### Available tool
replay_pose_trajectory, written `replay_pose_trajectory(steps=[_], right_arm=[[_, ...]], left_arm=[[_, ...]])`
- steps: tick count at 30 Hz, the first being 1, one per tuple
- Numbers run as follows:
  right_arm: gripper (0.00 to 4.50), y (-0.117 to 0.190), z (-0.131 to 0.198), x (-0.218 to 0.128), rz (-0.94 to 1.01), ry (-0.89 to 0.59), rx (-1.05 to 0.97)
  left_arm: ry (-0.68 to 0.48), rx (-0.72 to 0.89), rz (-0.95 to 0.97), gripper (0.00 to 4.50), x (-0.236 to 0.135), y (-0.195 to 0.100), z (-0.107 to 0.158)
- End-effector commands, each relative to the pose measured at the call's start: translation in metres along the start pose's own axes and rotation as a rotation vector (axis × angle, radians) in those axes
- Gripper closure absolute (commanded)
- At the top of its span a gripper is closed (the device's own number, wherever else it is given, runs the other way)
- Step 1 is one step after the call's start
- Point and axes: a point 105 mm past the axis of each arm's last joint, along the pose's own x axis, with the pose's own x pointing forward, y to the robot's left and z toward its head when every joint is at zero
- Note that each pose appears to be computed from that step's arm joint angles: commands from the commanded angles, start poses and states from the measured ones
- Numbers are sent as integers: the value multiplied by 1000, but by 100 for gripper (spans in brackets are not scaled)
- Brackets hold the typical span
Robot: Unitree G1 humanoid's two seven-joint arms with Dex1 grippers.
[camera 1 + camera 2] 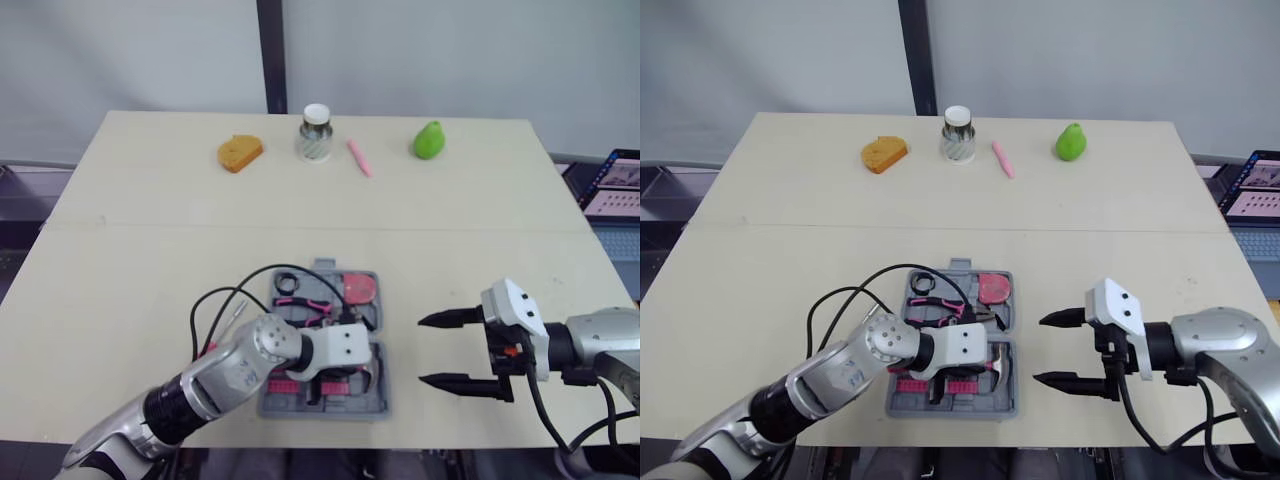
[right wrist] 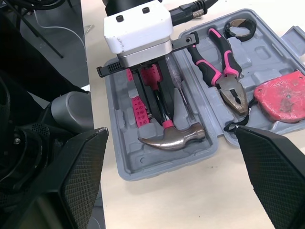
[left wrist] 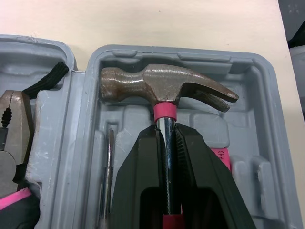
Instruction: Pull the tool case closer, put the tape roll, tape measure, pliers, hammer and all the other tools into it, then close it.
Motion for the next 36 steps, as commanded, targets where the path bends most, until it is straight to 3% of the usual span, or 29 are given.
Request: replay_pose_trajectory(steps=[1, 8, 15, 22, 28, 34, 36], right_arm=[[0, 2, 10, -4, -13, -20, -38], [0, 1, 10, -4, -16, -22, -35], [0, 1, 10, -3, -17, -26, -33], [0, 2, 10, -4, -11, -33, -26], [0, -1, 14, -4, -19, -51, -30], [0, -5, 18, -4, -23, -86, -24], [0, -5, 22, -5, -20, -100, -22]], left_arm=[[-33, 24, -1, 447, 1, -2, 8], [-39, 21, -13, 447, 3, -5, 8], [-48, 17, -23, 113, 2, -6, 10], [-104, -24, -37, 113, -10, -7, 26], [-209, -117, 1, 113, -44, 7, 36], [-408, -207, 106, 113, -81, 32, 17], [-445, -224, 100, 164, -85, 30, 7]])
